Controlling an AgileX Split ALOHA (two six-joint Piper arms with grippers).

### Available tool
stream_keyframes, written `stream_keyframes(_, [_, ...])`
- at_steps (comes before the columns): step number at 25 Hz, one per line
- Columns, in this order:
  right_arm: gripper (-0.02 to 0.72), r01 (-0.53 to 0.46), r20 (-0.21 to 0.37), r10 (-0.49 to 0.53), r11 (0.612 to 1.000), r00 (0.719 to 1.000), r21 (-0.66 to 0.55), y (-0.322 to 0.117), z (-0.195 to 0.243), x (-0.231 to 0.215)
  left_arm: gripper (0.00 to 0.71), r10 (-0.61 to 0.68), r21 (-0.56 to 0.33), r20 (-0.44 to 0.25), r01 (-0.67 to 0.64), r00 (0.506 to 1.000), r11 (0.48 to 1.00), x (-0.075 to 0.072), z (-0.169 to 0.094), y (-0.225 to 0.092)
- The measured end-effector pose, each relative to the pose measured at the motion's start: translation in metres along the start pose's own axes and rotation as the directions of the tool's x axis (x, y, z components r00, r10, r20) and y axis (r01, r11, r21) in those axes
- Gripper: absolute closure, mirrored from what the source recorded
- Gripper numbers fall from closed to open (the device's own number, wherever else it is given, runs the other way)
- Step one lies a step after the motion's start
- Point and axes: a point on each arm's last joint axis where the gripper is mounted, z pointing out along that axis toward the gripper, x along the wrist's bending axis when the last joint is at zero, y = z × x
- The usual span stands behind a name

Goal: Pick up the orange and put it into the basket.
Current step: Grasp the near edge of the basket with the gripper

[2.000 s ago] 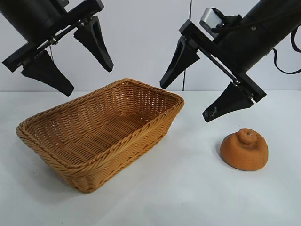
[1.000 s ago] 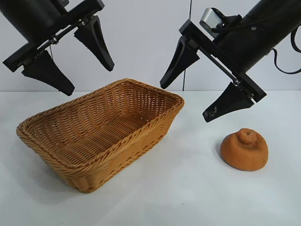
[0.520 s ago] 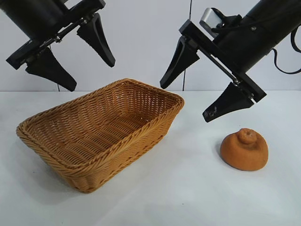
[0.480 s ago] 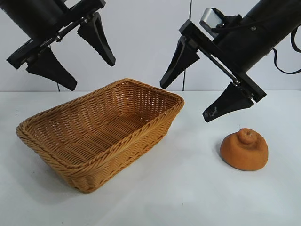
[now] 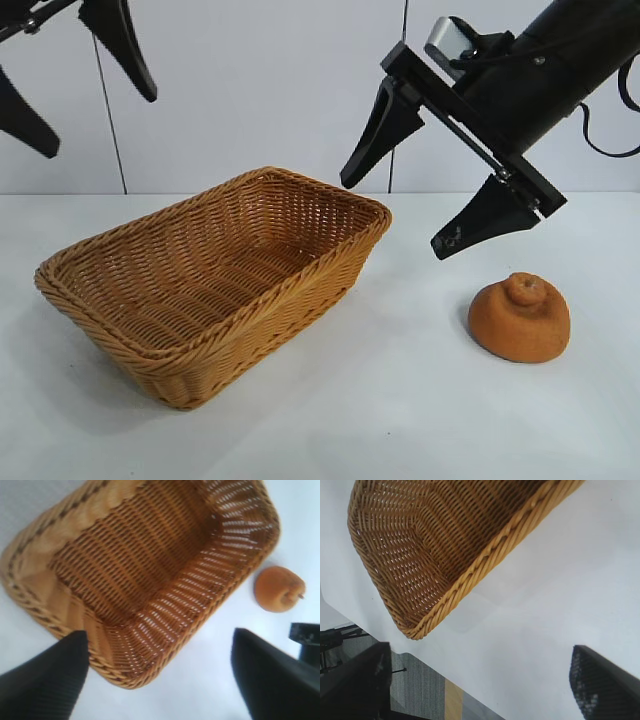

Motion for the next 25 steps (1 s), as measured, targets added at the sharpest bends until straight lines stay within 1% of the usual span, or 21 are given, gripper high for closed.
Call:
stream_keyframes(4, [0.042, 0.0, 0.001, 0.0, 1.0, 1.0, -0.005, 0.0, 0.0, 0.0, 0.151, -0.101, -0.028, 0.002, 0.101, 0.995, 0.995, 0.014, 0.019, -0.004])
stream_keyframes(6, [0.042, 0.0, 0.003, 0.0, 1.0, 1.0, -0.011, 0.001, 0.0, 0.0, 0.151, -0.12, -0.036, 0.002, 0.12, 0.993, 0.992, 0.019, 0.026, -0.007])
stream_keyframes(9, [0.042, 0.0, 0.005, 0.0, 1.0, 1.0, -0.018, 0.002, 0.0, 0.0, 0.151, -0.129, -0.062, 0.02, 0.13, 0.991, 0.99, 0.022, 0.03, -0.006])
stream_keyframes(13, [0.042, 0.0, 0.006, 0.0, 1.0, 1.0, -0.019, 0.002, 0.0, -0.001, 0.151, -0.127, -0.095, 0.048, 0.131, 0.991, 0.987, 0.02, 0.032, -0.002])
stream_keyframes(18, [0.042, 0.0, 0.007, 0.0, 1.0, 1.0, -0.022, 0.002, 0.0, -0.001, 0.151, -0.127, -0.064, 0.01, 0.127, 0.992, 0.99, 0.022, 0.054, 0.001])
stream_keyframes(21, [0.042, 0.0, 0.008, 0.0, 1.0, 1.0, -0.027, 0.002, 0.0, -0.001, 0.151, -0.15, -0.049, 0.006, 0.15, 0.989, 0.987, 0.023, 0.075, 0.005])
stream_keyframes(25, [0.042, 0.001, 0.01, 0.0, 1.0, 1.0, -0.029, 0.003, 0.0, -0.001, 0.151, -0.174, -0.016, -0.034, 0.174, 0.984, 0.985, 0.029, 0.106, 0.008])
